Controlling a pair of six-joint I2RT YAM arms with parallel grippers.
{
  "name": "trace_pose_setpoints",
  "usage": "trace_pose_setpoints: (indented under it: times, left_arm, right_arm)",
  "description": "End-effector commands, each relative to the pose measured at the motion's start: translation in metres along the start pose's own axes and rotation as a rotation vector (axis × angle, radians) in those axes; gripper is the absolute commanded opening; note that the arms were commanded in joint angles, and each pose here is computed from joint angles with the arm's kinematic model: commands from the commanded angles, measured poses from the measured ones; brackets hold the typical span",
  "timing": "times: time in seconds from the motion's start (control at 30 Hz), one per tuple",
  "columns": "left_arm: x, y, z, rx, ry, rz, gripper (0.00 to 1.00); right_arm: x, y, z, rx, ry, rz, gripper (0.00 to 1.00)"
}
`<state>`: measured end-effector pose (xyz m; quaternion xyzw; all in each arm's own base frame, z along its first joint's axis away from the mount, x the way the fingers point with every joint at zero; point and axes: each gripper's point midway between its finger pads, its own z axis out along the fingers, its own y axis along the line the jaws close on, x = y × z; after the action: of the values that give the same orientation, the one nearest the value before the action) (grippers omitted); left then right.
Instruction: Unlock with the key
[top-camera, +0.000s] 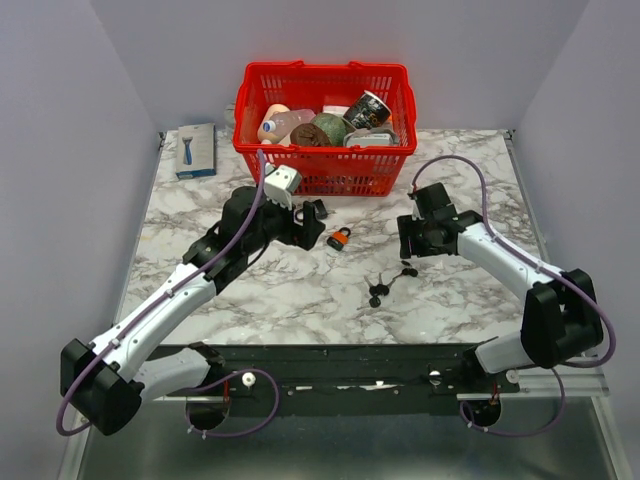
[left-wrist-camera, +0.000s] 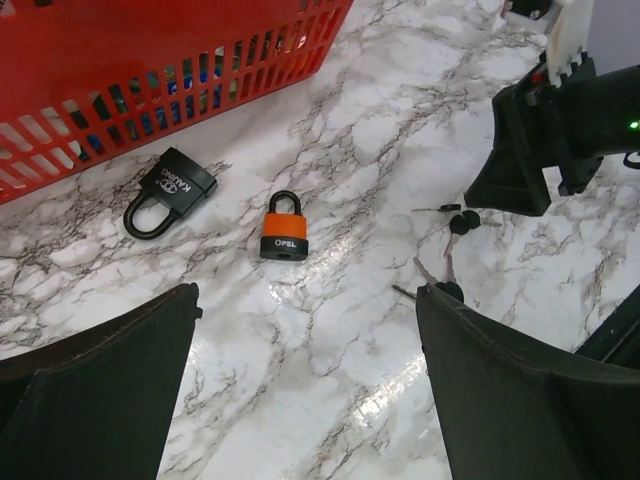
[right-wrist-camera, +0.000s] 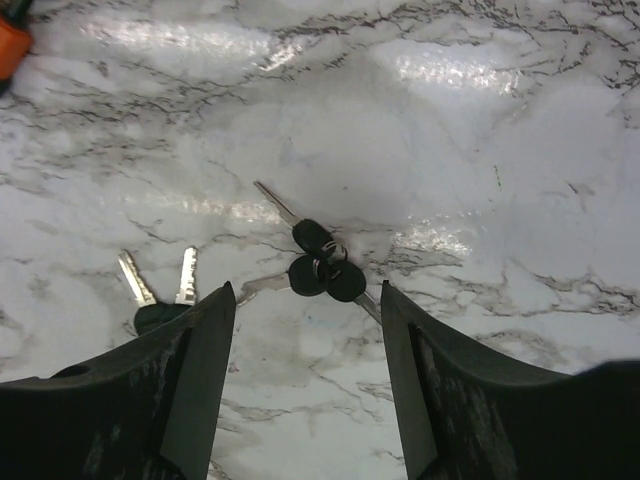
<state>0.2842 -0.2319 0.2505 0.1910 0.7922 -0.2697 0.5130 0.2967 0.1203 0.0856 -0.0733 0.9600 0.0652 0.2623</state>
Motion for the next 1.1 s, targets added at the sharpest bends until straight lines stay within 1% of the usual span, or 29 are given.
trace_pose_setpoints:
  times: [0.0, 0.3, 0.37, 0.43, 0.7, 0.8, 0.83, 0.9, 1.0, 1.03, 1.07]
  left_arm:
    - [-0.013, -0.014, -0.004, 0.061, -0.041, 0.003, 0.97]
    - [-0.005, -0.020, 0.002, 0.082, -0.006, -0.009, 0.97]
    - [-0.005, -0.020, 0.002, 0.081, -0.008, -0.010, 0.97]
    - [-0.004, -0.019, 0.003, 0.079, -0.005, -0.010, 0.97]
    - [0.001, -0.018, 0.007, 0.077, 0.019, -0.013, 0.97]
    - [0.003, -0.018, 0.009, 0.076, 0.029, -0.014, 0.97]
    - [0.003, -0.019, 0.009, 0.078, 0.028, -0.012, 0.97]
    - [0.004, -0.019, 0.010, 0.077, 0.032, -0.013, 0.97]
    - [0.004, -0.018, 0.010, 0.077, 0.032, -0.011, 0.97]
    - [0.003, -0.019, 0.010, 0.078, 0.031, -0.010, 0.97]
    - [0.003, -0.019, 0.009, 0.080, 0.031, -0.009, 0.97]
  right_arm:
    - [0.006, -0.017, 0.005, 0.130, 0.061, -0.098, 0.66]
    - [0.015, 0.002, 0.033, 0.089, 0.118, -0.197, 0.63]
    - [0.017, 0.004, 0.040, 0.081, 0.135, -0.201, 0.59]
    - [0.019, 0.001, 0.044, 0.095, 0.143, -0.204, 0.56]
    - [0.017, -0.008, 0.055, 0.146, 0.137, -0.227, 0.52]
    - [0.017, -0.005, 0.057, 0.131, 0.138, -0.233, 0.45]
    - [0.018, -0.002, 0.058, 0.113, 0.141, -0.232, 0.42]
    - [0.019, 0.000, 0.058, 0.098, 0.145, -0.231, 0.39]
    - [0.018, 0.003, 0.059, 0.085, 0.142, -0.228, 0.30]
    - [0.018, 0.005, 0.058, 0.074, 0.139, -0.228, 0.21]
    - [0.017, 0.006, 0.058, 0.070, 0.137, -0.224, 0.15]
